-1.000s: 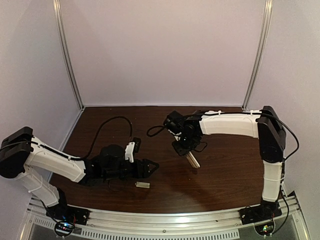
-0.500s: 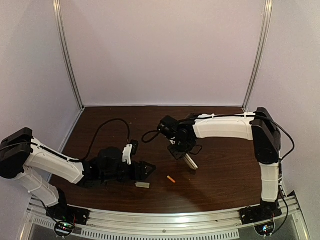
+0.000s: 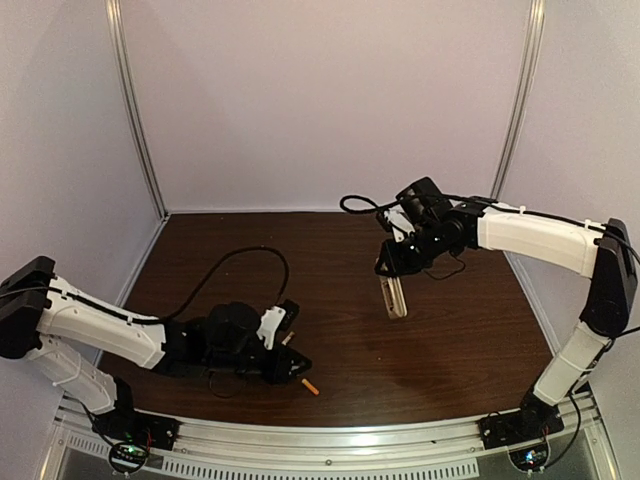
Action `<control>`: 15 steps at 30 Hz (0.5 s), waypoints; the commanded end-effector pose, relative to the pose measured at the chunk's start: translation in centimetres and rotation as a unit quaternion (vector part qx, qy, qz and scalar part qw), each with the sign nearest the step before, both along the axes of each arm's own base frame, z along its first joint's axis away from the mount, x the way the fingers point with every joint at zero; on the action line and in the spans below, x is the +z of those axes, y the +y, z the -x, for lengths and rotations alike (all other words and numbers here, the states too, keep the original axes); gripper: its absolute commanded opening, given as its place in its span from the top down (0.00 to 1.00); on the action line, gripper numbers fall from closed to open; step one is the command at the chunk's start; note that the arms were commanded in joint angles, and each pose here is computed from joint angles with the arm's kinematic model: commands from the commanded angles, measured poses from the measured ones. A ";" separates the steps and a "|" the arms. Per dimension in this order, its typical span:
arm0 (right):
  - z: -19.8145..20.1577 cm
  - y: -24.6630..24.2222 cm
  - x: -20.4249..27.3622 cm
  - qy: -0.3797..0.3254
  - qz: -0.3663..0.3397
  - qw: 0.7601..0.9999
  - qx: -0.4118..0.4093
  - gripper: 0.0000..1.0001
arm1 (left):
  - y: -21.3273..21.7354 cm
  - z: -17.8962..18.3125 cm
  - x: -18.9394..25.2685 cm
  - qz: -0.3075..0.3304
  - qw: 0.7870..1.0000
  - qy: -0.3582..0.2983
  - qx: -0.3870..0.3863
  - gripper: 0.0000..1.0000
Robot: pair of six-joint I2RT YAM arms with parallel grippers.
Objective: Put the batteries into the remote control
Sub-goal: Move the battery to the center of the board.
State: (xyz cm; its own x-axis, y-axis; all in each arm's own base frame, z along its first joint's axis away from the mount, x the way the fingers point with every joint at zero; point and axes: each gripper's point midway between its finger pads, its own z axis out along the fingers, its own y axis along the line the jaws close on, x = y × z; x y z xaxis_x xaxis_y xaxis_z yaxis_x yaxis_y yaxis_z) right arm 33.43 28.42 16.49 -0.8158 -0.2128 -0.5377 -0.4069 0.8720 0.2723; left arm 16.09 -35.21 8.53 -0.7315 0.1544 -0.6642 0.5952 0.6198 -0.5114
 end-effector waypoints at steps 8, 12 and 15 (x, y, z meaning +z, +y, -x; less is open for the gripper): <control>1.4 0.2 1.1 0.035 -0.073 0.997 0.018 1.00 | 6.2 9.6 -6.1 -0.223 0.971 0.086 -0.025 0.91; 1.4 0.3 1.7 0.034 -0.080 0.996 0.020 1.00 | 8.1 9.9 -7.9 -0.257 0.962 0.097 0.006 0.94; 1.3 0.3 2.0 0.033 -0.085 0.996 0.018 1.00 | 8.4 9.5 -9.0 -0.287 0.954 0.090 0.016 0.94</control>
